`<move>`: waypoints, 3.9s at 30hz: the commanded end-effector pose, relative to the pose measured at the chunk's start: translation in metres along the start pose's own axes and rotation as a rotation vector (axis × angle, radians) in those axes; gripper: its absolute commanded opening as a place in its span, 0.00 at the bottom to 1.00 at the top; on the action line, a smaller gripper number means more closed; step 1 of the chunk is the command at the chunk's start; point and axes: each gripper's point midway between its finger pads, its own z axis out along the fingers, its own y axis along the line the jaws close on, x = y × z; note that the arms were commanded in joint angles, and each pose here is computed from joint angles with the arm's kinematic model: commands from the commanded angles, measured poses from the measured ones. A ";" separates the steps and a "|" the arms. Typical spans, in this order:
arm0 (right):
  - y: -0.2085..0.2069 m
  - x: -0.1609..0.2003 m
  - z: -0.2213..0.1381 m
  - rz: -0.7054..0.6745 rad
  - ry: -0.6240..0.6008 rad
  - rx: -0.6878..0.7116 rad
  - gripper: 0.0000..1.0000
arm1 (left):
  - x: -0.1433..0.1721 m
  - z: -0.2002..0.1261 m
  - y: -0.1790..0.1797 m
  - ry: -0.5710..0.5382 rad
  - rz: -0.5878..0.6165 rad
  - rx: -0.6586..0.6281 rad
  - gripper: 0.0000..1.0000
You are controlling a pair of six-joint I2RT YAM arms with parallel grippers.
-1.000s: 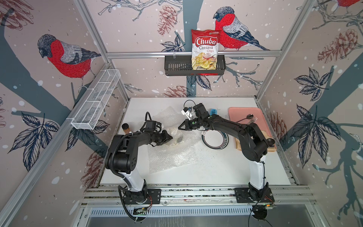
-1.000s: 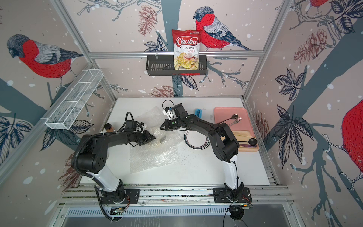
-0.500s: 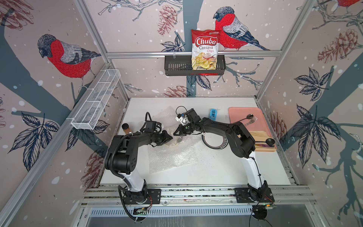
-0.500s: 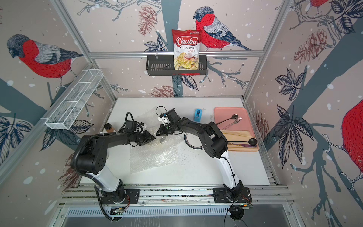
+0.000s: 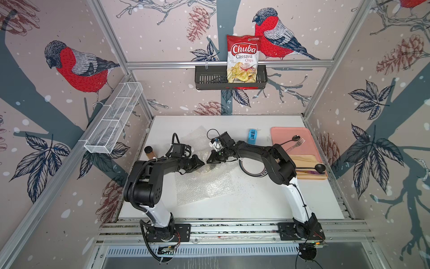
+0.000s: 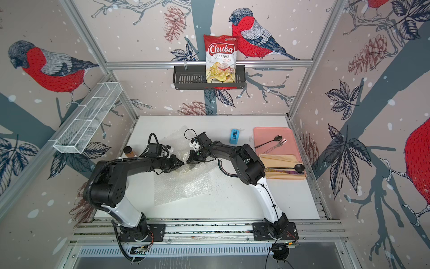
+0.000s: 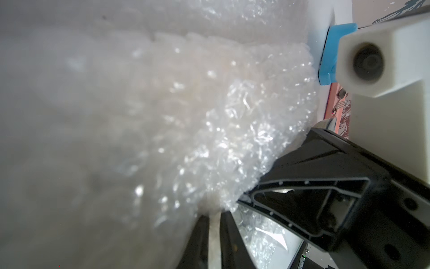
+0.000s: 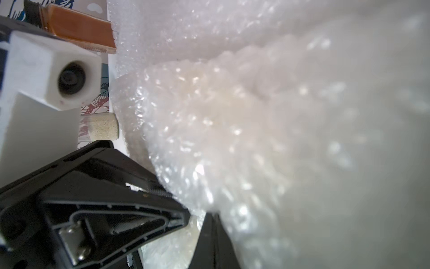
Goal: Wrap dinner plates in bubble wrap
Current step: Stick the tape on the bubble wrap.
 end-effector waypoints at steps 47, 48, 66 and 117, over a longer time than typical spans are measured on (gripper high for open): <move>-0.005 0.007 -0.029 -0.005 -0.058 0.222 0.38 | 0.007 0.033 0.044 0.016 -0.159 -0.190 0.00; -0.005 0.006 -0.032 -0.010 -0.064 0.234 0.39 | 0.007 0.033 0.044 0.017 -0.161 -0.188 0.00; 0.016 -0.014 -0.020 -0.088 -0.105 0.243 0.09 | 0.010 0.028 0.037 0.017 -0.151 -0.162 0.00; 0.013 0.004 -0.102 -0.131 -0.174 0.288 0.36 | 0.003 0.013 -0.002 0.013 -0.111 -0.044 0.02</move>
